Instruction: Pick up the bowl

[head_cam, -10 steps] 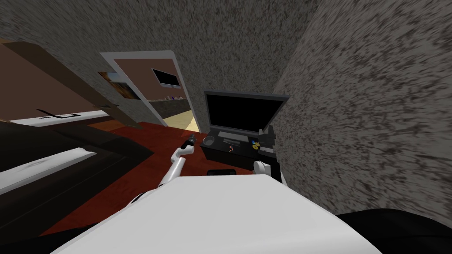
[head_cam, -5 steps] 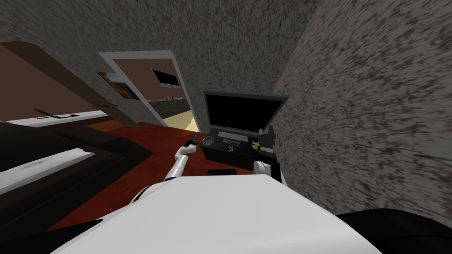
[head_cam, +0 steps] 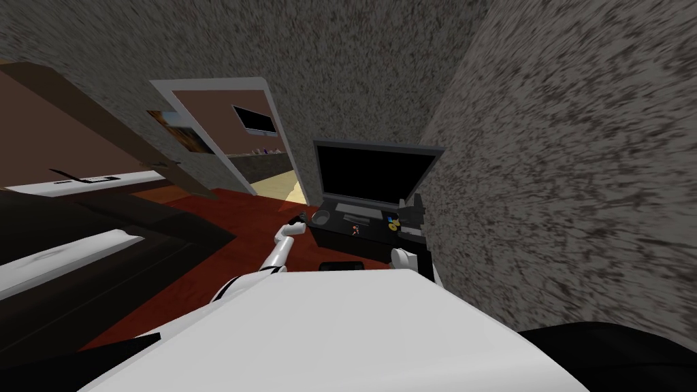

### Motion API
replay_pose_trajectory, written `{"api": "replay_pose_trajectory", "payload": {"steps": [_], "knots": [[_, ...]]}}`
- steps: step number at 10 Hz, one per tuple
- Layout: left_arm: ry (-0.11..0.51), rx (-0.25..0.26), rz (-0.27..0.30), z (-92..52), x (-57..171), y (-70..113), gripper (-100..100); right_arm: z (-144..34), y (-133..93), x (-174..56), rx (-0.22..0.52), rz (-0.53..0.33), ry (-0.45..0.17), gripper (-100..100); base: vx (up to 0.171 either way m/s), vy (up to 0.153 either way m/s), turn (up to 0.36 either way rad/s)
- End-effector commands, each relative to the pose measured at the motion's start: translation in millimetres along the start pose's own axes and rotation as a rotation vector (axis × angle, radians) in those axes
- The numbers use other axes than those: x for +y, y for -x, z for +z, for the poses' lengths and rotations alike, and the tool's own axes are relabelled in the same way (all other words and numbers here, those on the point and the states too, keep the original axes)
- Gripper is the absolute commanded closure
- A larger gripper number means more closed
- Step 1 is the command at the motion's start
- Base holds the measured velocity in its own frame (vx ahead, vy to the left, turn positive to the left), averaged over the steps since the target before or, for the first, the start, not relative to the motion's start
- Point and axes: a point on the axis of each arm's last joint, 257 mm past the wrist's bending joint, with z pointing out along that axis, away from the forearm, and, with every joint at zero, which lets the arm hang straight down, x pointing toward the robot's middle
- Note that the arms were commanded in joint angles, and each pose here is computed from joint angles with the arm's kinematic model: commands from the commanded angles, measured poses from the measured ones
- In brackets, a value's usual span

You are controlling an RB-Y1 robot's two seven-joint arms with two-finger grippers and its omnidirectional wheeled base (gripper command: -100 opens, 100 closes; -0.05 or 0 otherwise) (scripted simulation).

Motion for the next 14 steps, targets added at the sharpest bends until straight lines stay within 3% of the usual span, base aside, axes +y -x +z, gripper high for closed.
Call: {"api": "replay_pose_trajectory", "payload": {"steps": [1,2,5,6,7,10,11,13,14], "knots": [[0.021,-0.003,-0.002,2.2,9,0.0,-100,0.0,0,0,0.0,0.0,0.0,0,0.0,0.0,0.0],[0.062,0.001,-0.012,6.4,15,-10.6,-100,0.0,0,0,0.0,0.0,0.0,0,0.01,-0.006,-0.003],[0.084,-0.004,-0.012,7.2,27,-8.1,-100,0.0,0,0,0.0,0.0,0.0,0,0.004,-0.002,-0.002],[0.127,0.0,-0.021,10.2,34,-18.8,-100,0.0,0,0,0.0,0.0,0.0,0,0.007,-0.004,-0.002],[0.145,-0.004,-0.02,10.4,43,-16.8,-100,0.0,0,0,0.0,0.0,0.0,0,0.013,-0.006,-0.005],[0.249,-0.002,-0.031,12.6,70,-35.0,-100,0.0,0,0,0.0,0.0,0.0,0,0.019,-0.006,0.001],[0.255,-0.003,-0.03,12.4,73,-34.3,-100,0.0,0,0,0.0,0.0,0.0,0,0.016,-0.001,-0.002],[0.34,-0.001,-0.033,10.9,93,-51.0,-100,0.0,0,0,0.0,0.0,0.0,0,0.032,-0.005,0.004],[0.35,-0.004,-0.032,10.3,98,-49.8,-100,0.0,0,0,0.0,0.0,0.0,0,0.03,-0.002,-0.002]]}}
